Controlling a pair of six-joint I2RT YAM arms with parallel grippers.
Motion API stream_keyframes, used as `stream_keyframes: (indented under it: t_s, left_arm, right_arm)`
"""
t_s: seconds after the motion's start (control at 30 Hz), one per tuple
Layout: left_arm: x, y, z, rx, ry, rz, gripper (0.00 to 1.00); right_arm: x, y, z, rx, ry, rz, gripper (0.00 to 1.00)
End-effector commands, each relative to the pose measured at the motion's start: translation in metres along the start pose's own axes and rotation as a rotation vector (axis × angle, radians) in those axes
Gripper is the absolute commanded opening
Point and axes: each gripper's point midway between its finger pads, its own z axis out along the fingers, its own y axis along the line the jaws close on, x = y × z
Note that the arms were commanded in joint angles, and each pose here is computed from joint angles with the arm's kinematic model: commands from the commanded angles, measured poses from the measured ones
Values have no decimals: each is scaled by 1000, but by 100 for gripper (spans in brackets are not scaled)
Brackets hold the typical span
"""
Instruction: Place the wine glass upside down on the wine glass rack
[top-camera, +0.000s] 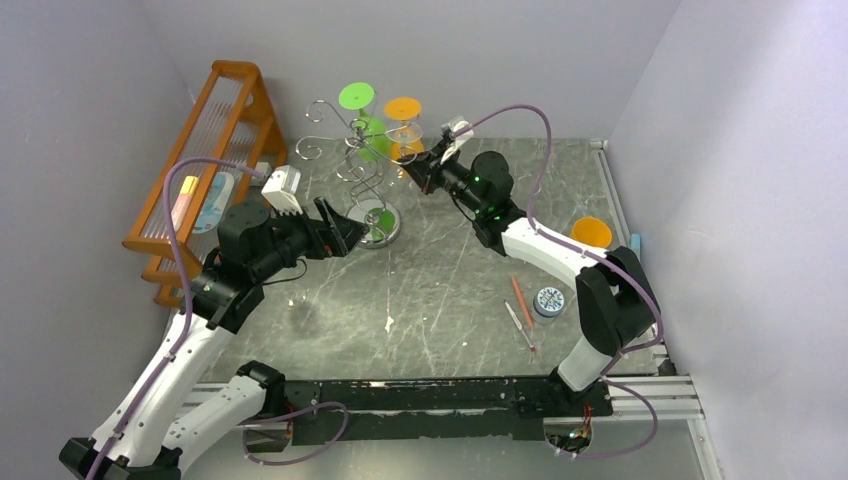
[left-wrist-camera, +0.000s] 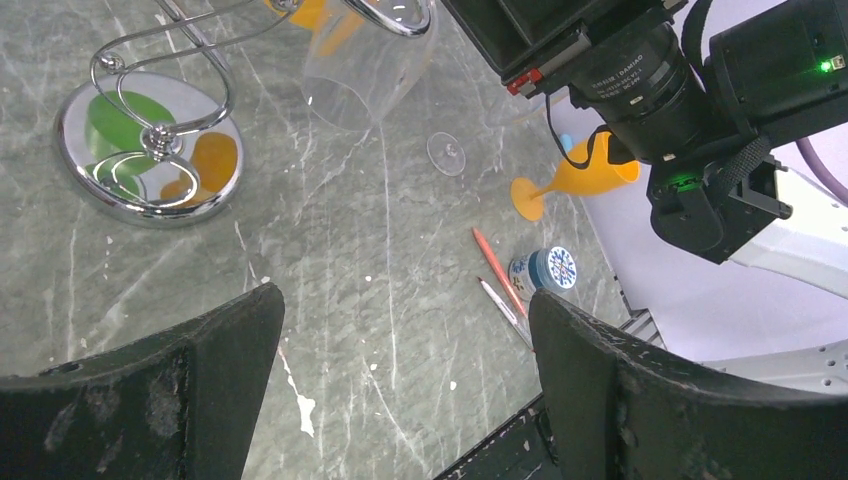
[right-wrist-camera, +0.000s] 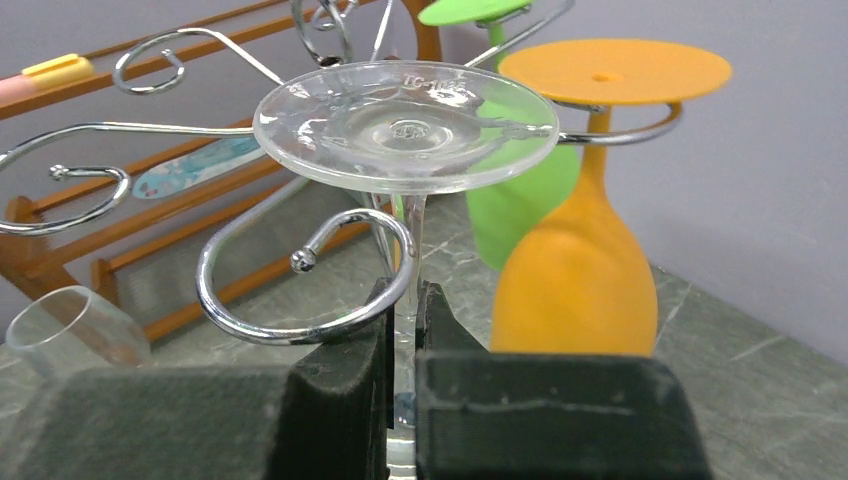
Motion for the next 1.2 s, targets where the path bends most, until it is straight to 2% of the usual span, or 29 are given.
stream_keyframes:
  t_s: [0.0, 0.53, 0.93, 1.17]
  left_arm:
    - [0, 6, -1, -28, -4, 8, 95]
    - [4, 8, 2, -35, 12, -3, 95]
    - [7, 10, 3, -41, 19, -19, 95]
    - [8, 11, 2, -49, 19, -21, 95]
  right_arm:
    - [-31, 20, 6, -111, -74, -42, 0]
    - [-24, 44, -6, -258, -66, -73, 0]
    - [-28, 37, -33, -170, -110, -101, 0]
    - [-33, 18, -32, -58, -123, -81, 0]
